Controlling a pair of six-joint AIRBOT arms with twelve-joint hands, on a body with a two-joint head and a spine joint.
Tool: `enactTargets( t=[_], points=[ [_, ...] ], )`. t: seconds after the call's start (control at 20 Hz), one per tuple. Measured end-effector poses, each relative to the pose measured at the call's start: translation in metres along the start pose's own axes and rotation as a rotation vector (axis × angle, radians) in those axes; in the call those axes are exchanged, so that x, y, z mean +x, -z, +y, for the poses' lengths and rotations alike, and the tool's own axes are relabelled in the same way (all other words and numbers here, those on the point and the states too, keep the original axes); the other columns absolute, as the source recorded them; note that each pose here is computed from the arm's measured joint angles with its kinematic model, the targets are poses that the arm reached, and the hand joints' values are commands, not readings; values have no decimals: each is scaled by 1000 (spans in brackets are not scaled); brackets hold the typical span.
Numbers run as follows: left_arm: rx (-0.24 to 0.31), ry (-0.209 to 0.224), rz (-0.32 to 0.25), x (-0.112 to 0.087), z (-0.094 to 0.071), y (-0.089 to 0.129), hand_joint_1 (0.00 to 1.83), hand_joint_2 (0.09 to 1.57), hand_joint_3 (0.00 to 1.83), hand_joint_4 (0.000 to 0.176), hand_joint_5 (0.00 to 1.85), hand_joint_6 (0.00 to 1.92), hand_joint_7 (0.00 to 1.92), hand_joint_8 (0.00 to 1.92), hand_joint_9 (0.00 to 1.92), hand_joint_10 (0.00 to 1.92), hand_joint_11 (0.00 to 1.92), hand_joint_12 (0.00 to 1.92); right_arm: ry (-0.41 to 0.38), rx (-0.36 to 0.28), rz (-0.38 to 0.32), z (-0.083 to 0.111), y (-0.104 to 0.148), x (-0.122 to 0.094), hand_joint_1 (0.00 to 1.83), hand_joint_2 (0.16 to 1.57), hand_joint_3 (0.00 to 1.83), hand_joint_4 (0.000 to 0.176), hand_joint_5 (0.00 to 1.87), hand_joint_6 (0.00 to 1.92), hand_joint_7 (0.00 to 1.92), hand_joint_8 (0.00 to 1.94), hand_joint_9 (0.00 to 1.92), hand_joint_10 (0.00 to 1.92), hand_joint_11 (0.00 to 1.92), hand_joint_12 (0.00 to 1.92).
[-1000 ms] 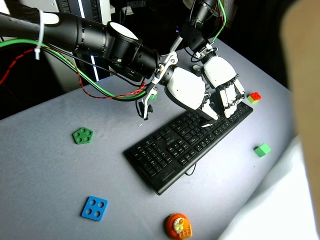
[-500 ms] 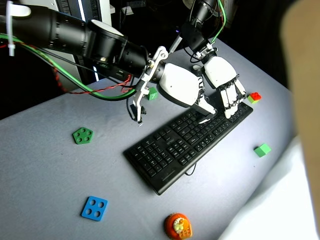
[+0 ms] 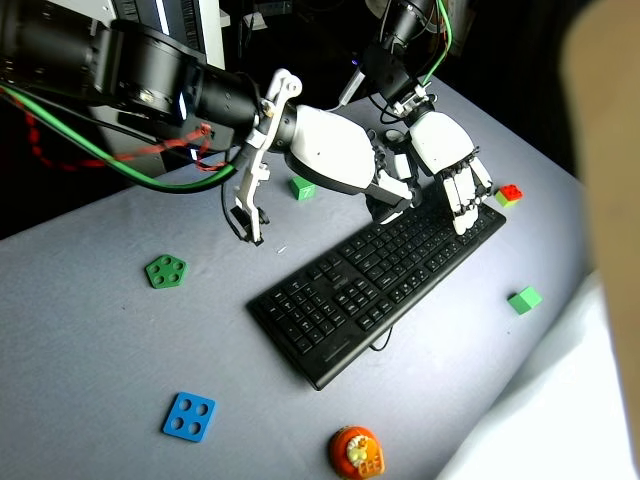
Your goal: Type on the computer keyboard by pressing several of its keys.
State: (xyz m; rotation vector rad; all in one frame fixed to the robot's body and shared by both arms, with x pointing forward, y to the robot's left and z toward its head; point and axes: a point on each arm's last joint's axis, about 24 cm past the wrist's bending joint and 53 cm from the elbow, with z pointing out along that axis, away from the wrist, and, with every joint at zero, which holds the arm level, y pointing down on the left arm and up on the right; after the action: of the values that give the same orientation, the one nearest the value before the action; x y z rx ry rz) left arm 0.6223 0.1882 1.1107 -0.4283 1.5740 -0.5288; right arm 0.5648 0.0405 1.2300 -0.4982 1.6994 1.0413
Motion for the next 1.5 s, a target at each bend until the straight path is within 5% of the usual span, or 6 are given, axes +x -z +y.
enactTargets(
  t=[0.55, 0.9, 1.1, 1.25, 1.4, 1.5],
  points=[
    [9, 41, 28, -20, -9, -8, 213, 1129, 7, 53, 344, 1, 462, 2, 498, 15, 0, 1262, -115, 71, -44, -38, 34, -18, 137, 1195, 0, 0, 641, 63, 745, 1, 407, 841, 93, 1724],
    [79, 46, 88, -43, -36, -13, 0, 1231, 5, 18, 502, 26, 573, 9, 584, 22, 38, 1239, -101, 73, -39, -34, 38, -26, 163, 1200, 1, 0, 859, 207, 975, 114, 578, 1046, 160, 1728],
    [155, 8, 159, -38, -56, -12, 7, 1273, 0, 0, 856, 35, 917, 101, 755, 348, 213, 1427, -69, 51, 28, -19, 31, -16, 173, 1196, 0, 0, 748, 1153, 802, 1230, 653, 1542, 399, 1913],
    [172, -15, 169, -44, -58, -11, 160, 1341, 8, 0, 769, 805, 685, 1270, 583, 1500, 408, 1733, -50, 56, 51, -19, 33, -11, 103, 1232, 10, 0, 938, 1253, 1007, 1397, 828, 1714, 600, 1921],
    [180, -13, 162, -50, -62, -12, 367, 1391, 6, 0, 740, 1527, 806, 1636, 759, 1793, 594, 1906, -45, 63, 71, -22, 33, -3, 105, 1311, 18, 0, 1013, 1563, 1126, 1718, 1071, 1918, 956, 1921],
    [188, -10, 173, -50, -66, -11, 322, 1459, 18, 0, 899, 1627, 1078, 1625, 992, 1820, 836, 1921, 11, 52, 73, -18, 32, -2, 138, 1394, 29, 0, 1051, 1631, 1183, 1690, 1153, 1921, 1132, 1921]
  ],
)
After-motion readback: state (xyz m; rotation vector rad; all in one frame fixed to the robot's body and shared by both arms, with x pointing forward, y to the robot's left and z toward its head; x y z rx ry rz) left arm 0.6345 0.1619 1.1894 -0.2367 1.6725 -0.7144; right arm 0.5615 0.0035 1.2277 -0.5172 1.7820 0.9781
